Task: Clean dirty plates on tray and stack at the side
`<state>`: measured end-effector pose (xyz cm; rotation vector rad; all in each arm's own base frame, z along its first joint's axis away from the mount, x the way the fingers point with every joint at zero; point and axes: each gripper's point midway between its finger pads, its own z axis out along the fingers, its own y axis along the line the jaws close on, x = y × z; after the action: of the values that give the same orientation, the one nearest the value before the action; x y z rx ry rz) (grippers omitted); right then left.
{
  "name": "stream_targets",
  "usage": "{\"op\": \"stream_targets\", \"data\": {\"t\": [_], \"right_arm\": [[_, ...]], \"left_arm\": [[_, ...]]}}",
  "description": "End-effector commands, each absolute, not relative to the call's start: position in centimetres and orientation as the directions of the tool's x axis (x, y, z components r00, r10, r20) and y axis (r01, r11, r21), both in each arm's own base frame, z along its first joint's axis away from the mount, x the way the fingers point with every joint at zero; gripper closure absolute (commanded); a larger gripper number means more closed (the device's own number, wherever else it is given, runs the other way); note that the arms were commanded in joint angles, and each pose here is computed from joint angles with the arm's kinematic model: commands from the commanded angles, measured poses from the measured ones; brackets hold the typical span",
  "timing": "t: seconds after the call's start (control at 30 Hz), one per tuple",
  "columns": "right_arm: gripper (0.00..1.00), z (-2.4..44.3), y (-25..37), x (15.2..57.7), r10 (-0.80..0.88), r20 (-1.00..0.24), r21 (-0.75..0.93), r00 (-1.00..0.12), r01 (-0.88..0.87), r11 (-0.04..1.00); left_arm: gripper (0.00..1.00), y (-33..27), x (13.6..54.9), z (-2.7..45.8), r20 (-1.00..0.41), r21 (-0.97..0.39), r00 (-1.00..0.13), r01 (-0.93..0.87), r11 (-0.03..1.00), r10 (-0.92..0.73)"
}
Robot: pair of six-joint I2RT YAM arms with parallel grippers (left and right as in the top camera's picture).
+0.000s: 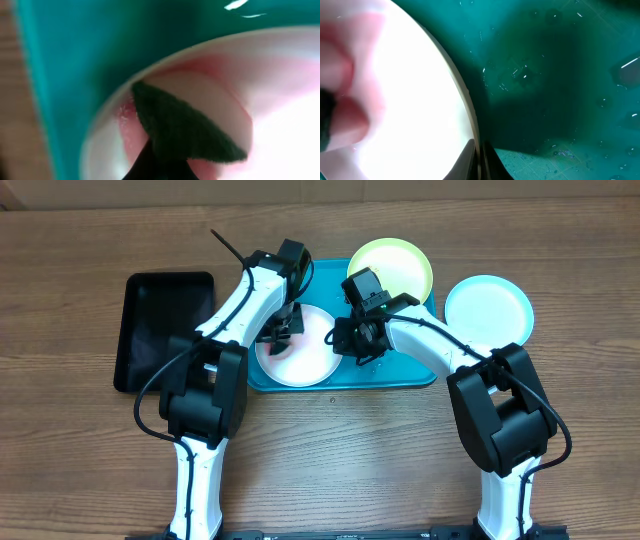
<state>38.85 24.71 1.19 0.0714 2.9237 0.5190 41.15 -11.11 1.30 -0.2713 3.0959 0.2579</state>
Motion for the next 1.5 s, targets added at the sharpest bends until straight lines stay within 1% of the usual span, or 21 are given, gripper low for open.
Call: {"op": "stream_targets", "data": {"t": [0.0,0.07,0.13,0.2,0.27,0.3,0.33,0.47,0.53,0.63,0.7,0.77,0.83,0.93,1.03,1.13,1.2,1.3,1.4,1.47], "right_arm": [[0.96,0.7,23.9,38.6,0.083,-0.149,0.324,-0.985,0.031,0.945],[0.96,0.7,23.9,38.6,0.083,-0.149,0.324,-0.985,0.031,0.946],[0.96,0.7,23.9,38.6,0.083,-0.149,0.324,-0.985,0.031,0.946],[0.96,0.7,23.9,38.6,0.086,-0.147,0.325,-0.985,0.034,0.945],[0.96,0.7,23.9,38.6,0.086,-0.147,0.325,-0.985,0.034,0.945],[0.96,0.7,23.9,38.6,0.086,-0.147,0.325,-0.985,0.034,0.945],[0.96,0.7,23.9,38.6,0.086,-0.147,0.325,-0.985,0.035,0.945],[0.96,0.7,23.9,38.6,0.086,-0.146,0.324,-0.985,0.034,0.945],[0.96,0.6,23.9,38.6,0.086,-0.145,0.323,-0.986,0.035,0.946],[0.96,0.6,23.9,38.5,0.086,-0.144,0.323,-0.986,0.035,0.946],[0.96,0.6,23.9,38.5,0.086,-0.144,0.323,-0.986,0.035,0.946],[0.96,0.6,23.9,38.5,0.086,-0.144,0.322,-0.986,0.035,0.946],[0.96,0.6,23.8,38.5,0.086,-0.142,0.322,-0.986,0.036,0.946],[0.96,0.6,23.9,38.5,0.086,-0.144,0.322,-0.986,0.035,0.946],[0.96,0.6,23.8,38.5,0.086,-0.141,0.322,-0.986,0.036,0.946],[0.96,0.7,24.1,38.2,0.082,-0.124,0.340,-0.989,0.035,0.940],[0.96,0.8,24.4,38.0,0.079,-0.110,0.362,-0.991,0.034,0.932],[0.96,1.1,24.8,37.8,0.079,-0.082,0.409,-0.993,0.039,0.912],[0.96,1.5,24.7,37.7,0.086,-0.053,0.443,-0.995,0.054,0.895],[0.96,2.2,24.4,37.6,0.092,-0.041,0.440,-0.995,0.064,0.896]], "left_arm": [[0.96,-9.7,39.4,0.0,0.048,0.209,-0.985,-0.150,0.966,-0.164],[0.96,-12.6,37.8,-0.2,0.161,0.042,-0.986,-0.046,0.998,-0.052],[0.96,-15.3,36.5,0.2,0.226,-0.139,-0.972,0.027,0.990,0.058],[0.96,-17.9,35.6,1.0,0.240,-0.312,-0.957,0.081,0.947,0.161],[0.96,-20.1,35.3,2.0,0.214,-0.460,-0.945,0.124,0.879,0.246],[0.96,-20.7,35.4,2.3,0.197,-0.499,-0.945,0.133,0.856,0.262],[0.96,-20.8,35.8,2.3,0.183,-0.510,-0.949,0.132,0.850,0.258],[0.96,-20.4,38.0,1.9,0.139,-0.491,-0.975,0.085,0.867,0.175],[0.96,-19.6,39.5,1.5,0.120,-0.448,-0.989,0.024,0.894,0.086],[0.96,-16.8,41.8,0.3,0.073,-0.301,-0.994,-0.096,0.949,-0.078],[0.96,-13.5,42.6,-0.4,0.021,-0.114,-0.979,-0.204,0.972,-0.203],[0.96,-10.4,42.5,-0.5,-0.030,0.055,-0.958,-0.286,0.957,-0.285],[0.96,-8.2,41.6,-0.2,-0.059,0.189,-0.935,-0.355,0.916,-0.350],[0.96,-6.9,39.8,0.4,-0.054,0.303,-0.921,-0.382,0.873,-0.385],[0.96,-7.6,38.4,0.7,0.010,0.316,-0.942,-0.316,0.895,-0.336],[0.96,-9.5,37.4,1.7,0.113,0.238,-0.968,-0.194,0.952,-0.226],[0.96,-10.0,37.6,3.5,0.119,0.207,-0.971,-0.180,0.962,-0.207],[0.96,-11.0,39.4,7.7,0.067,0.117,-0.984,-0.158,0.980,-0.166],[0.96,-11.7,41.7,13.2,-0.053,0.010,-0.990,-0.133,0.991,-0.133],[0.96,-11.5,43.1,17.0,-0.151,-0.030,-0.980,-0.130,0.991,-0.133]]}}
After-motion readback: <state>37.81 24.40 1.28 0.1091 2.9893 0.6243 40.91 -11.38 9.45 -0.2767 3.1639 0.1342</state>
